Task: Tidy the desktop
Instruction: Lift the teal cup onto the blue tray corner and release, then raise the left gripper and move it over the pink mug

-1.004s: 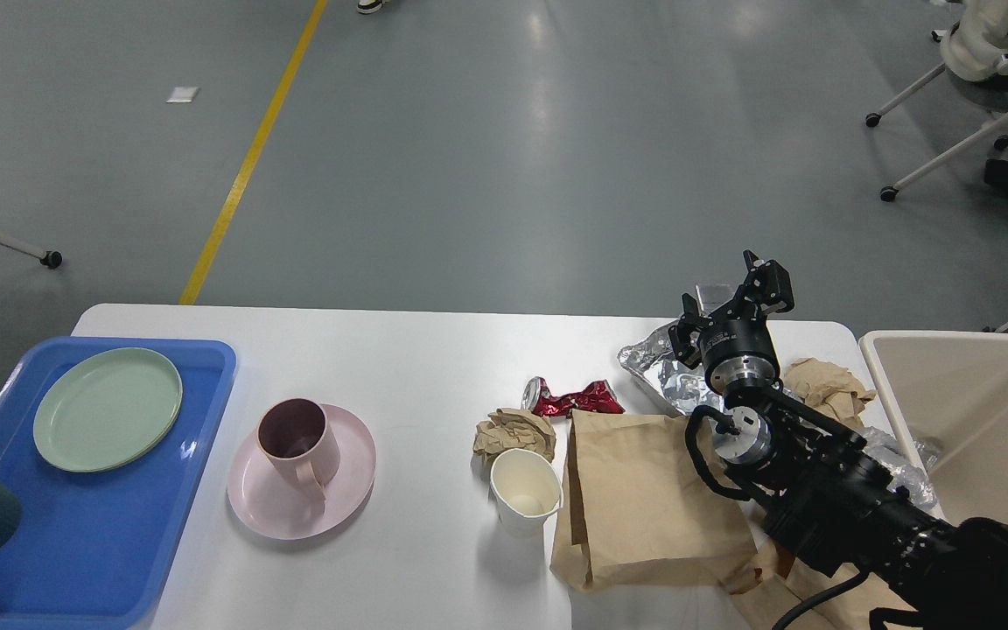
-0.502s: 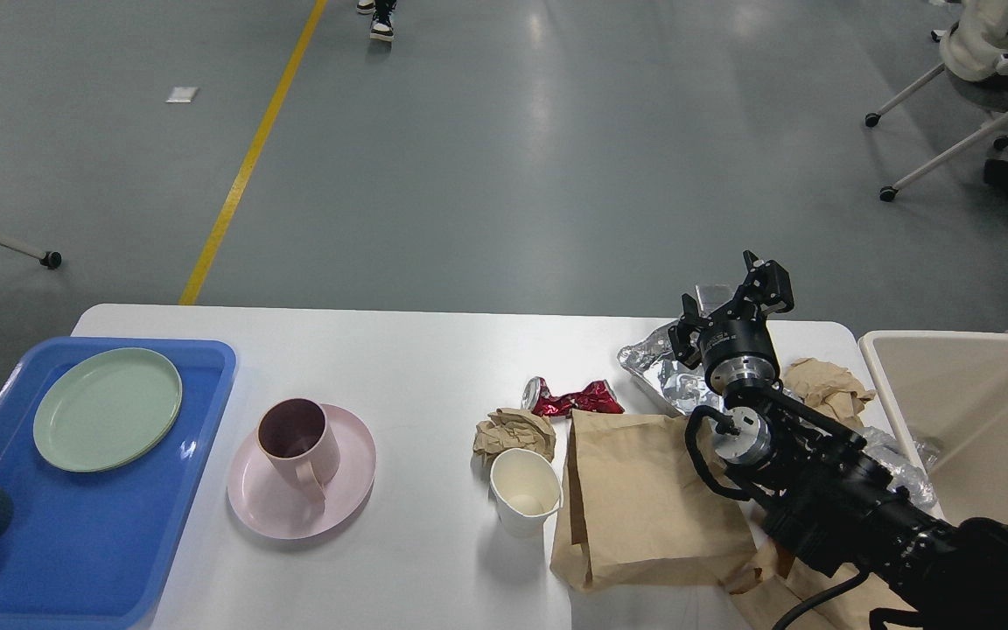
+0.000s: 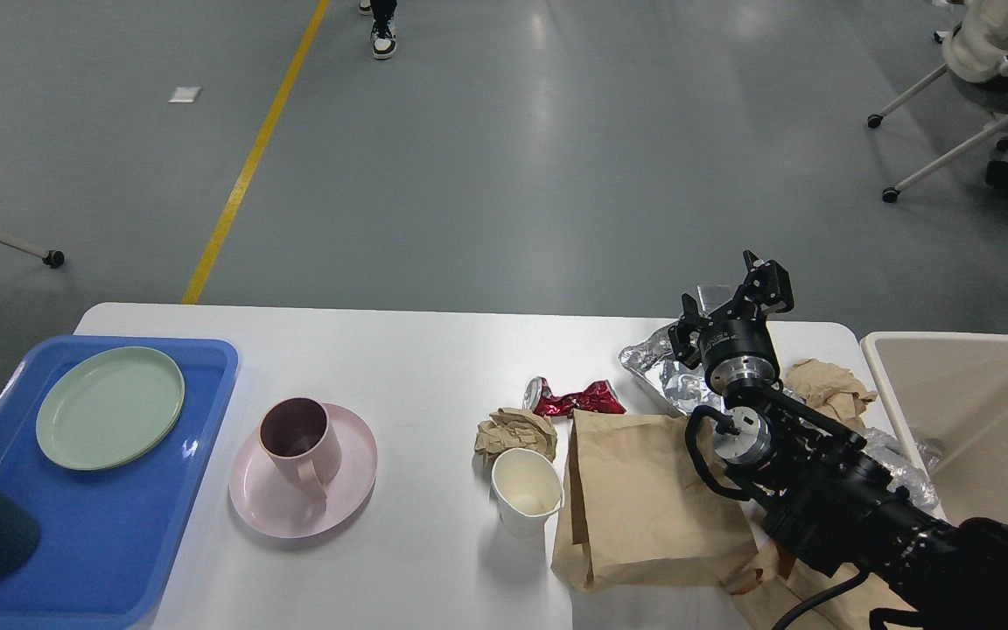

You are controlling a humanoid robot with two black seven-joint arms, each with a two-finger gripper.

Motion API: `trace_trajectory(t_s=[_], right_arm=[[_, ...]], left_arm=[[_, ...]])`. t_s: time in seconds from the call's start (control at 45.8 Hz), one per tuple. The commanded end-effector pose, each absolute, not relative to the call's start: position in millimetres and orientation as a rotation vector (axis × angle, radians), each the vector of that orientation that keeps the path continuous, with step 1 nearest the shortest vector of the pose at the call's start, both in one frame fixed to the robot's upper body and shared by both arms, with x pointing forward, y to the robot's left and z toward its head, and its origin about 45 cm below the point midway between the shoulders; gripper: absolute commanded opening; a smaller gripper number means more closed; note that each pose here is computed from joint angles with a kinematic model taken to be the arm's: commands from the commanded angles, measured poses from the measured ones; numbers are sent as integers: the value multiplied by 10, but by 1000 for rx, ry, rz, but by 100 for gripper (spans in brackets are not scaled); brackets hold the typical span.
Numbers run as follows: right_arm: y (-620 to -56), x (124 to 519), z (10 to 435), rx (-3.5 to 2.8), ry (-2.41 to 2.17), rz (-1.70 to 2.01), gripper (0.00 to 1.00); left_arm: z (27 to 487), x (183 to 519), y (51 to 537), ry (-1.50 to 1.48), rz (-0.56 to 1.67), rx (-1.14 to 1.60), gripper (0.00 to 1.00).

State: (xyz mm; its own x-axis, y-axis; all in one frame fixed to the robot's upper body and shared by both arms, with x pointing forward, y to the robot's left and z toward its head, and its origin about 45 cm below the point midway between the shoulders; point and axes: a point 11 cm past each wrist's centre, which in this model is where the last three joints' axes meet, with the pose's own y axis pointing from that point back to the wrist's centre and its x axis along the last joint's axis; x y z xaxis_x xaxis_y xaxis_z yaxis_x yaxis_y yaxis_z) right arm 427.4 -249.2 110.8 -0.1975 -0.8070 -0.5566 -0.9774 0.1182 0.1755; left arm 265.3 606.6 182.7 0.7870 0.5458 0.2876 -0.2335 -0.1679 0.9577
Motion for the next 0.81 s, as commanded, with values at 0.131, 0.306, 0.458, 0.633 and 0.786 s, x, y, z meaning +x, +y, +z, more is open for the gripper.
trace_trajectory(t_s=[0.131, 0.306, 0.458, 0.633, 0.786], right_arm=[[-2488, 4274, 1111, -1743, 2077, 737, 100], [-2488, 4274, 1111, -1743, 2077, 737, 100], [-2488, 4274, 1111, -1743, 2077, 737, 100], [-2487, 4274, 1110, -1744, 2076, 738, 100], [-2491, 4274, 1108, -1743, 2078, 738, 100]], left_arm=[[1832, 2638, 6075, 271, 726, 1578, 89], [1836, 2631, 6086, 269, 726, 1582, 89], [1822, 2628, 6070, 272, 720, 1580, 89], [1892, 2665, 5876, 286, 686, 1516, 89], [2364, 2864, 5559, 228, 582, 1519, 89]])
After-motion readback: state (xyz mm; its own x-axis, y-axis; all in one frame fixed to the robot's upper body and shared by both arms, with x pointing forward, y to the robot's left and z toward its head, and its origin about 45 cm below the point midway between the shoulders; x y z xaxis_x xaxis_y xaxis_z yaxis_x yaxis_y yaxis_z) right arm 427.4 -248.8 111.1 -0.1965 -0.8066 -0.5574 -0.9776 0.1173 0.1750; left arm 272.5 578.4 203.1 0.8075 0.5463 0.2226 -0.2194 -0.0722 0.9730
